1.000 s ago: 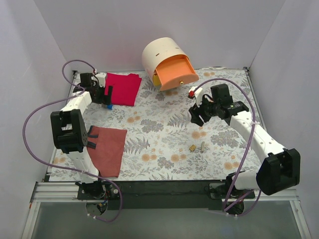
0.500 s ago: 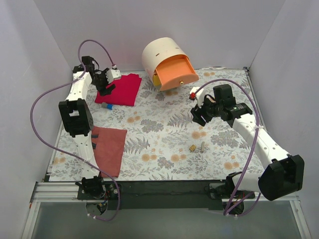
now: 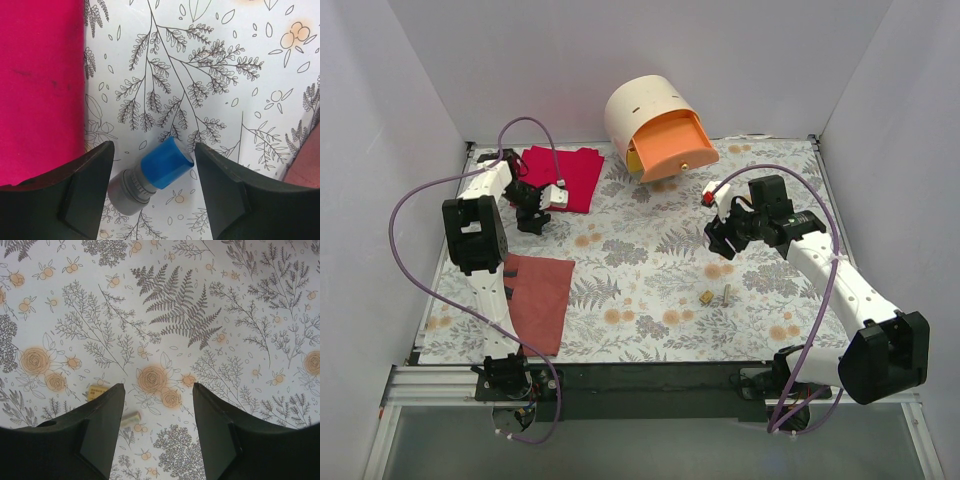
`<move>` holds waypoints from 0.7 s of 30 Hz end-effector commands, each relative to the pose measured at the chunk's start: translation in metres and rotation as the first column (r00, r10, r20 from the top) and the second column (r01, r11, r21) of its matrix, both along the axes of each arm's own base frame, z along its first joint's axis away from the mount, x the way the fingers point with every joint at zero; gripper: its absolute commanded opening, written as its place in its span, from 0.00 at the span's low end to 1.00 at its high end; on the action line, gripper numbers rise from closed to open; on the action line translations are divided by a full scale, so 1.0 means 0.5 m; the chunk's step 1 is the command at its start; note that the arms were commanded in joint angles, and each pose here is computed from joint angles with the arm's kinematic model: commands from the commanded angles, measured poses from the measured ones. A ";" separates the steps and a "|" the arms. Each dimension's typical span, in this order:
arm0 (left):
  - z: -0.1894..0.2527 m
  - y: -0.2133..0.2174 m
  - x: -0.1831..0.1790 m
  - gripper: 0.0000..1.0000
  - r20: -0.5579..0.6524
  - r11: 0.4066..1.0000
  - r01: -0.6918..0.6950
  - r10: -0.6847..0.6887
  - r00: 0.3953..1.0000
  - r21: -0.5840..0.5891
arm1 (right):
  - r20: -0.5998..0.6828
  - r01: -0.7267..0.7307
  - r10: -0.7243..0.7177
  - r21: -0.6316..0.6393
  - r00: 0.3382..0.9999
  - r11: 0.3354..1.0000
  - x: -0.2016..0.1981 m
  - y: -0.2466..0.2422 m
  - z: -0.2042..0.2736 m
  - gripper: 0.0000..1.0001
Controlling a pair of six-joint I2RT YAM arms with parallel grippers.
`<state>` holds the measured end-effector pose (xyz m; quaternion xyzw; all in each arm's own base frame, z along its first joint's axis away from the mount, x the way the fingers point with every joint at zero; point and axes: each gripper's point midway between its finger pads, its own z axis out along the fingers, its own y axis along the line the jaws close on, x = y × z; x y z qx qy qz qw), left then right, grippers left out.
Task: Sort the stationery into containers
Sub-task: Pick up the stationery from the center of the board.
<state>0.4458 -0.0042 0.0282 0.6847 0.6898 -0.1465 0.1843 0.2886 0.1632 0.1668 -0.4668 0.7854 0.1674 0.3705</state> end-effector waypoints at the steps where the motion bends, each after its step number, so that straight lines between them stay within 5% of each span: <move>1: 0.068 -0.004 0.020 0.65 0.117 0.998 0.057 -0.059 0.991 0.025 | 0.006 -0.007 0.007 0.020 1.000 1.000 0.006 0.006 0.013 0.65; 6: 0.053 0.016 0.003 0.58 0.086 0.992 0.086 -0.093 0.992 0.091 | 0.006 -0.010 0.010 0.021 1.000 1.000 0.016 0.009 0.014 0.65; 14: 0.059 0.018 0.001 0.09 0.098 0.988 0.098 -0.110 0.989 0.116 | 0.003 -0.009 0.009 0.021 1.000 1.000 0.022 0.011 0.014 0.64; 17: 0.119 -0.017 0.007 0.00 0.161 0.991 0.114 -0.125 0.979 0.075 | 0.021 0.001 -0.001 0.014 1.000 1.000 0.024 0.006 0.022 0.63; 21: 0.254 -0.122 -0.002 0.00 0.289 0.985 0.169 -0.155 0.945 -0.025 | 0.025 0.013 -0.014 0.015 1.000 1.000 0.018 -0.001 0.025 0.63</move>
